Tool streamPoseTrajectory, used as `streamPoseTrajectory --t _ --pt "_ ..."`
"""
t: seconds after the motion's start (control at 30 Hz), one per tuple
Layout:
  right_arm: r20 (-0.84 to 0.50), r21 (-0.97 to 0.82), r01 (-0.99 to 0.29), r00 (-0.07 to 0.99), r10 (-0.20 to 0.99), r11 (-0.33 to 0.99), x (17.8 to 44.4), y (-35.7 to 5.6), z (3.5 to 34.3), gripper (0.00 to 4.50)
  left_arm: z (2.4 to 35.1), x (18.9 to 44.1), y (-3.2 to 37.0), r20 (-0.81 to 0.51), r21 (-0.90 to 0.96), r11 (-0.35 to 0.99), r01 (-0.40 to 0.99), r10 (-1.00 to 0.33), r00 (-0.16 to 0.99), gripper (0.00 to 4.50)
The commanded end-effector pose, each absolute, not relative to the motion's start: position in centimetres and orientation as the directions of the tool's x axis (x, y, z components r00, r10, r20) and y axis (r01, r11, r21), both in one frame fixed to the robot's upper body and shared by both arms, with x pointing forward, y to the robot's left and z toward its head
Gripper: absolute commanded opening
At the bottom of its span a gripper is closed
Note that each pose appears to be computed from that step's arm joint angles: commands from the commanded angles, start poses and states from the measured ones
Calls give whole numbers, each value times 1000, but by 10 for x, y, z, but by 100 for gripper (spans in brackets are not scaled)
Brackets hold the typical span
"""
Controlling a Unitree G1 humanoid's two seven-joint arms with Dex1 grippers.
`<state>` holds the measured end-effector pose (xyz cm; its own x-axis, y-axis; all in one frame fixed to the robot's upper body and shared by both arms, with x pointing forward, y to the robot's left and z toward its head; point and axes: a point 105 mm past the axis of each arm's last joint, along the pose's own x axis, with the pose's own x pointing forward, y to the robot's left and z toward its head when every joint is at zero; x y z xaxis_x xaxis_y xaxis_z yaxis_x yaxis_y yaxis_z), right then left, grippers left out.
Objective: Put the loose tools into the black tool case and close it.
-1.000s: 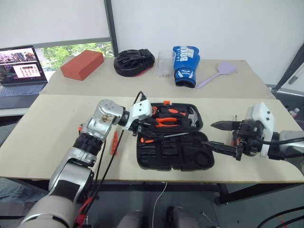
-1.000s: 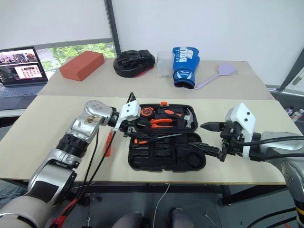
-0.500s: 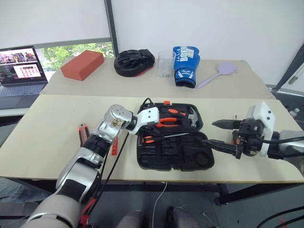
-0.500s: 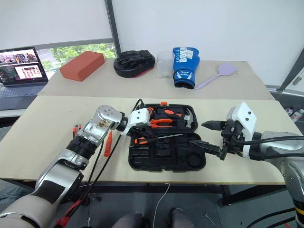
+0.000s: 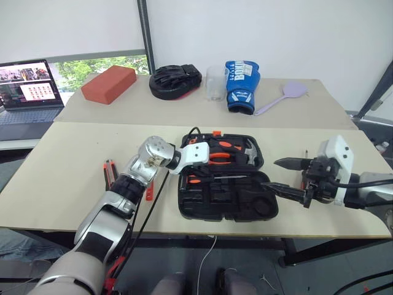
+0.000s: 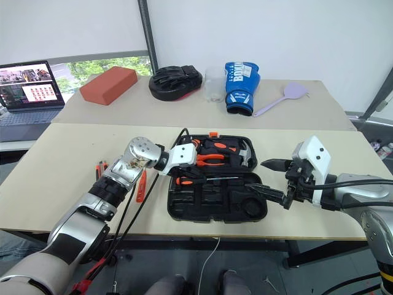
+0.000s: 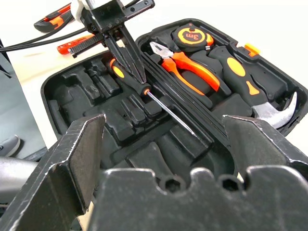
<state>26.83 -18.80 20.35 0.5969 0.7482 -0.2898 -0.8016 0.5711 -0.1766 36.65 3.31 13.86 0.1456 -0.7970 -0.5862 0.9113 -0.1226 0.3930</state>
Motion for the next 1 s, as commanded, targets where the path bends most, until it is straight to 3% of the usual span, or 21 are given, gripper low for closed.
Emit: streamPoseTrajectory --t 0.03,0.23,0.37,0.47,0.6,0.8,0.87,1.0 --pt "-250 -234 -787 616 747 571 269 -188 215 450 120 365 30 -661 391 -200 898 -740 123 8" --pt "-252 -229 -787 617 745 573 270 -188 211 450 113 372 23 -699 409 -240 880 -702 134 8" --pt "-258 -226 -762 647 717 607 274 -193 207 450 141 379 18 -568 427 -116 897 -806 166 8" --pt "-240 -228 -705 709 663 671 279 -203 208 450 173 380 33 -402 406 30 914 -892 208 70" --pt "-196 -223 -603 797 571 766 283 -218 211 450 209 364 64 -213 293 150 944 -952 218 226" --pt "-112 -169 -266 962 250 949 283 -269 203 450 258 335 109 -5 75 294 953 -955 296 449" --pt "-109 -155 -165 983 149 974 285 -284 194 450 263 323 116 15 74 296 952 -955 295 449" --pt "-139 -90 -130 983 117 987 291 -287 172 450 263 300 121 2 49 256 965 -967 256 449"
